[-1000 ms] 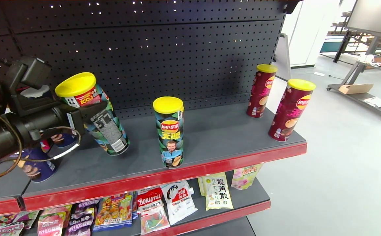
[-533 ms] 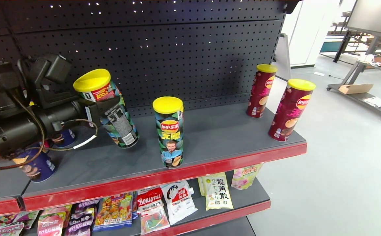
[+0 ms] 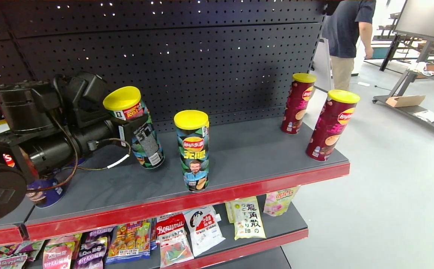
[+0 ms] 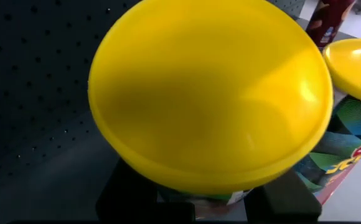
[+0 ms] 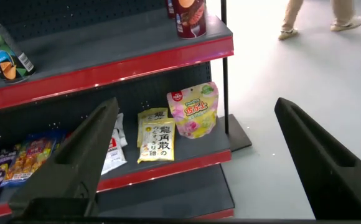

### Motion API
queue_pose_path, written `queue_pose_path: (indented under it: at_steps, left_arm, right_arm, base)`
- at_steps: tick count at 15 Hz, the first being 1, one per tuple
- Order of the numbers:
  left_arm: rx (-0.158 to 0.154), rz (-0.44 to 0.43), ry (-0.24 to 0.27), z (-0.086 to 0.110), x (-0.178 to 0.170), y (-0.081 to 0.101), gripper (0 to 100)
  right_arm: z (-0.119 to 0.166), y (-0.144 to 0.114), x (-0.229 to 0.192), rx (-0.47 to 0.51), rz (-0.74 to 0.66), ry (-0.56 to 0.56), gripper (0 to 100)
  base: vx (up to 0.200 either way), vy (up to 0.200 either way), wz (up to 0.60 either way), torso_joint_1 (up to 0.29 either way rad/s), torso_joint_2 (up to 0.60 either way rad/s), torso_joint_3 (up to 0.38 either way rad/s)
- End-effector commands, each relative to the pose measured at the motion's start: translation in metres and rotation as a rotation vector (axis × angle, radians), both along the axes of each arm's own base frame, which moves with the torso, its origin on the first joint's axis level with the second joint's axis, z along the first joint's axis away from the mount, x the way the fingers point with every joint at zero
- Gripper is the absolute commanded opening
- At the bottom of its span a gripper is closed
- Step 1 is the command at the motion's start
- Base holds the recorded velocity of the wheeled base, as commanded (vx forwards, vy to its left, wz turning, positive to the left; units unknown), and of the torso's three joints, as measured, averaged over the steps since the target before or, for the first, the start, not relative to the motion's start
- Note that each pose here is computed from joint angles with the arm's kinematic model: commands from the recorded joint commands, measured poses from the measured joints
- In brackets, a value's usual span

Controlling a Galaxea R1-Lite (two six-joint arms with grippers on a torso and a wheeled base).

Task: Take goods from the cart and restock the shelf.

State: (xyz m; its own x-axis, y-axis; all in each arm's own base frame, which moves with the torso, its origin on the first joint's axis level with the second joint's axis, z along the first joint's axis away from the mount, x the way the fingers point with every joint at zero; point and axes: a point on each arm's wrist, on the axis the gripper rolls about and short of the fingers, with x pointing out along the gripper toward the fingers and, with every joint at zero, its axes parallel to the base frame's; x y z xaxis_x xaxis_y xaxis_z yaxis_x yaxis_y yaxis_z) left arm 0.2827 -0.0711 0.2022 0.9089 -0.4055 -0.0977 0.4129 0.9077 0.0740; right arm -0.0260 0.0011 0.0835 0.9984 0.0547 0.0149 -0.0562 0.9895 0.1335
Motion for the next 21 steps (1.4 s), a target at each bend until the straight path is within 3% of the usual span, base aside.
queue_pose_path:
  at_steps: [1, 5, 7, 10, 15, 21]
  left_arm:
    - [-0.001, 0.006, -0.001, 0.000, 0.001, 0.001, 0]
    - [0.003, 0.001, 0.004, -0.003, 0.006, -0.001, 0]
    - [-0.003, 0.003, -0.008, 0.001, 0.019, -0.003, 0]
    - [0.006, -0.006, 0.016, -0.010, 0.037, -0.012, 0]
    - [0.005, -0.004, 0.001, -0.016, 0.071, -0.021, 0]
    - [0.000, -0.040, -0.011, -0.027, 0.103, -0.048, 0]
  right_arm:
    - [0.000, 0.000, 0.000, 0.000, 0.001, 0.001, 100]
    - [0.000, 0.000, 0.000, 0.000, 0.001, 0.001, 100]
    - [0.000, 0.000, 0.000, 0.000, 0.001, 0.001, 100]
    - [0.000, 0.000, 0.000, 0.000, 0.001, 0.000, 100]
    - [0.000, 0.000, 0.000, 0.000, 0.001, 0.001, 100]
    - [0.000, 0.000, 0.000, 0.000, 0.001, 0.001, 100]
  base:
    - [0.000, 0.000, 0.00, 0.000, 0.00, 0.000]
    - [0.000, 0.000, 0.00, 0.000, 0.00, 0.000]
    - [0.000, 0.000, 0.00, 0.000, 0.00, 0.000]
    - [0.000, 0.000, 0.00, 0.000, 0.00, 0.000]
    - [0.000, 0.000, 0.00, 0.000, 0.00, 0.000]
    - [0.000, 0.000, 0.00, 0.000, 0.00, 0.000]
